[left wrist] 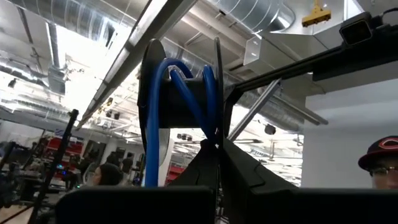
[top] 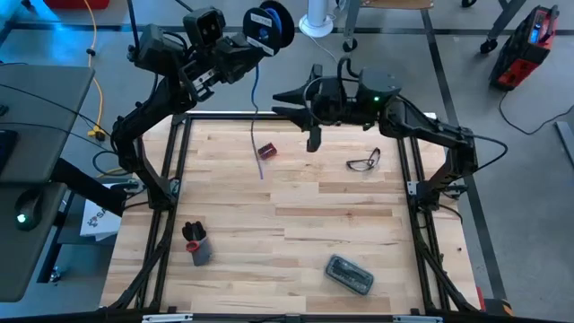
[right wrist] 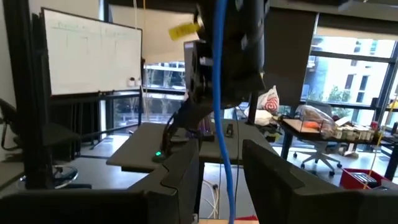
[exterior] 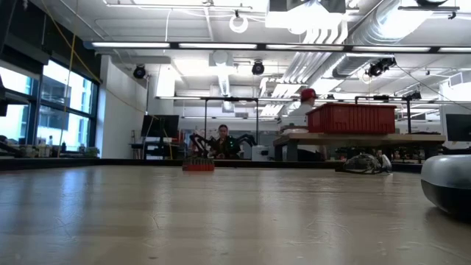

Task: Coil cords
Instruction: Coil the blue wire onto the spool

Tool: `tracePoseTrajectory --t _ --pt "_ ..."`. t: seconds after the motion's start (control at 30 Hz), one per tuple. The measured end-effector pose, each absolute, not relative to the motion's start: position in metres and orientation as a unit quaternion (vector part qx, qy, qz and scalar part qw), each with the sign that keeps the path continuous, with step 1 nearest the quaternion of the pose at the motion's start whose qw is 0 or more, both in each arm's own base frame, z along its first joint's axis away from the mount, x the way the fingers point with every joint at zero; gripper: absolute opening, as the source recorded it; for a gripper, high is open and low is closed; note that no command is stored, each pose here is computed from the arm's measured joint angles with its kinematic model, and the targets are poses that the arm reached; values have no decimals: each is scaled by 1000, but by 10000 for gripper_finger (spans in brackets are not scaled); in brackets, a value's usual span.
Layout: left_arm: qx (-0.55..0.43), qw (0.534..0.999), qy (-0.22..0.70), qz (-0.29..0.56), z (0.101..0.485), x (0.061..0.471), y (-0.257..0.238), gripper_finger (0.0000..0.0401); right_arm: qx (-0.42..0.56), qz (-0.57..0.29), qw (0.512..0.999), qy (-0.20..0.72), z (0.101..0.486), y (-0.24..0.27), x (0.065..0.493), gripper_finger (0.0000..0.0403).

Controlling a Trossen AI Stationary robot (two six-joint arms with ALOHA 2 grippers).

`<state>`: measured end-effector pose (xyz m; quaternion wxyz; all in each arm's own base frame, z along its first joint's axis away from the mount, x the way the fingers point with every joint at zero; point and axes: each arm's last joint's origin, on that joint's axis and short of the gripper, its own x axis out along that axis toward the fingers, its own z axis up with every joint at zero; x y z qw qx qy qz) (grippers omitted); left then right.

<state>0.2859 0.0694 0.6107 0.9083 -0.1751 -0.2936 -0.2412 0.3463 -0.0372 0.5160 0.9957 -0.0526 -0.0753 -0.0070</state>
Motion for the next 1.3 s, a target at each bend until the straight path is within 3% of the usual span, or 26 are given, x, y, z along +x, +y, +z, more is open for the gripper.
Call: tracePoseTrajectory --t 1.3 --pt "-215 887 -285 -293 609 296 39 0 -88 9 994 -61 503 -27 364 117"
